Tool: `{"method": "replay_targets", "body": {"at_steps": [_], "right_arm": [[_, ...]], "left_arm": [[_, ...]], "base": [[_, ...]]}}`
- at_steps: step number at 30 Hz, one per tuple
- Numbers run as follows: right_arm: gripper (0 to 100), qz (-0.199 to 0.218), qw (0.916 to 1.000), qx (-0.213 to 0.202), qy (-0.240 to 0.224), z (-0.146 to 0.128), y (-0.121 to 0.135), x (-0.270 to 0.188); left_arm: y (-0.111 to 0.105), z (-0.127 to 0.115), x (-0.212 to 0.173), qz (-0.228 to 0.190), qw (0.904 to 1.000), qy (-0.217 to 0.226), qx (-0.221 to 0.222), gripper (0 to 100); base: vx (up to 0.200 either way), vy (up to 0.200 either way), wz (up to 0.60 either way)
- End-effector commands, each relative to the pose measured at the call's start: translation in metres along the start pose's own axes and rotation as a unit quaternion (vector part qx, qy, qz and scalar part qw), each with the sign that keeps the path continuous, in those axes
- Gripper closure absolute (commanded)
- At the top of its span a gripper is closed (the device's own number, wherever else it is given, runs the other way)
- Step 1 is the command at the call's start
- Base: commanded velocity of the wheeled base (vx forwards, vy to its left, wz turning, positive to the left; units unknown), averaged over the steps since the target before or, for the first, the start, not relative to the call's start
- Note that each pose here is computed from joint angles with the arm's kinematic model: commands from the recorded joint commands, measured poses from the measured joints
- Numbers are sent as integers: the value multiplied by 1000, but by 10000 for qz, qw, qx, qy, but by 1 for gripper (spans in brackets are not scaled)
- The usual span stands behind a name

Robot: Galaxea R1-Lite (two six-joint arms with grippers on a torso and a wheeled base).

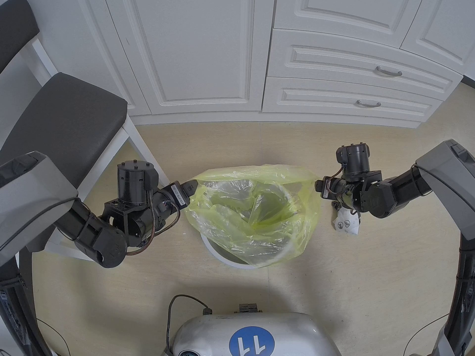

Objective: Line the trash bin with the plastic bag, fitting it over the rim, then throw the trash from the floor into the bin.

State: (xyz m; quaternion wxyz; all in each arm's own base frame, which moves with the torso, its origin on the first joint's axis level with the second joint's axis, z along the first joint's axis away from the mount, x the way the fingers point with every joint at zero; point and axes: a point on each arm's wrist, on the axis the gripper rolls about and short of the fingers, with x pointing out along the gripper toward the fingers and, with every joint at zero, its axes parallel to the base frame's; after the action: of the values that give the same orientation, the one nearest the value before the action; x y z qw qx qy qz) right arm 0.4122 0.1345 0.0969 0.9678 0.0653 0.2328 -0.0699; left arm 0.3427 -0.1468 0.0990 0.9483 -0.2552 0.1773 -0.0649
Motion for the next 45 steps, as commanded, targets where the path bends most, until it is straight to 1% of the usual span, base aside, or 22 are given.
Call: {"method": "replay_targets", "body": {"at_steps": [1, 5, 10, 12, 14, 17, 24, 25, 28, 29, 31, 34, 35, 36, 38, 39, 40, 45], "right_arm": [[0, 46, 10000, 17, 6, -2, 5, -1], [0, 289, 9992, 149, -231, 17, 10, -37], [0, 557, 9977, 239, -310, 18, 25, -55], [0, 598, 9972, 275, -359, 17, 28, -54], [0, 708, 9955, 368, -515, 9, 36, -43], [0, 726, 9948, 384, -604, 0, 39, -29], [0, 794, 9930, 492, -725, -2, 44, -21], [0, 833, 9920, 538, -777, -3, 46, -20], [0, 1053, 9838, 903, -1137, -2, 54, -17], [0, 1070, 9829, 930, -1173, -2, 55, -16], [0, 1207, 9776, 1050, -1371, 0, 59, -17], [0, 1331, 9701, 1227, -1616, 2, 61, -17], [0, 1341, 9694, 1240, -1641, 2, 61, -17], [0, 1401, 9657, 1307, -1754, 3, 62, -16], [0, 1421, 9647, 1321, -1783, 2, 62, -16], [0, 1494, 9617, 1356, -1858, -1, 66, -15], [0, 1511, 9608, 1367, -1880, -2, 66, -15], [0, 1546, 9595, 1350, -1928, -2, 66, -19]], "left_arm": [[-2, 2, -2, -40, 10000, -20, -23, 0], [-6, 2, -13, -142, 9999, 28, 44, 0], [-10, 2, -26, -274, 9995, 88, 129, 0], [-10, 3, -28, -297, 9993, 93, 182, 0], [-8, 2, -31, -298, 9990, 117, 309, 0], [-8, 1, -32, -294, 9989, 122, 333, 0], [-6, -1, -30, -255, 9988, 168, 388, 0], [-5, -3, -29, -243, 9987, 186, 399, 0], [-1, -6, -31, -267, 9977, 279, 564, 0], [0, -7, -32, -273, 9974, 299, 595, 0], [3, -10, -36, -331, 9961, 411, 711, 0], [6, -13, -39, -394, 9949, 415, 836, 0], [6, -13, -39, -398, 9947, 408, 850, 0], [8, -15, -41, -467, 9936, 370, 963, 0], [10, -19, -43, -595, 9915, 318, 1116, 0], [11, -20, -44, -681, 9903, 273, 1181, 0], [13, -22, -44, -738, 9894, 247, 1229, 0], [19, -36, -37, -806, 9849, 205, 1515, 0]], "base": [[0, 0, 0], [0, 0, 0], [0, 0, 0], [0, 0, 0], [0, 0, 0], [0, 0, 0], [0, 0, 0], [0, 0, 0], [0, 0, 0], [0, 0, 0], [0, 0, 0], [0, 0, 0], [0, 0, 0], [0, 0, 0], [0, 0, 0], [0, 0, 0], [0, 0, 0], [0, 0, 0]]}}
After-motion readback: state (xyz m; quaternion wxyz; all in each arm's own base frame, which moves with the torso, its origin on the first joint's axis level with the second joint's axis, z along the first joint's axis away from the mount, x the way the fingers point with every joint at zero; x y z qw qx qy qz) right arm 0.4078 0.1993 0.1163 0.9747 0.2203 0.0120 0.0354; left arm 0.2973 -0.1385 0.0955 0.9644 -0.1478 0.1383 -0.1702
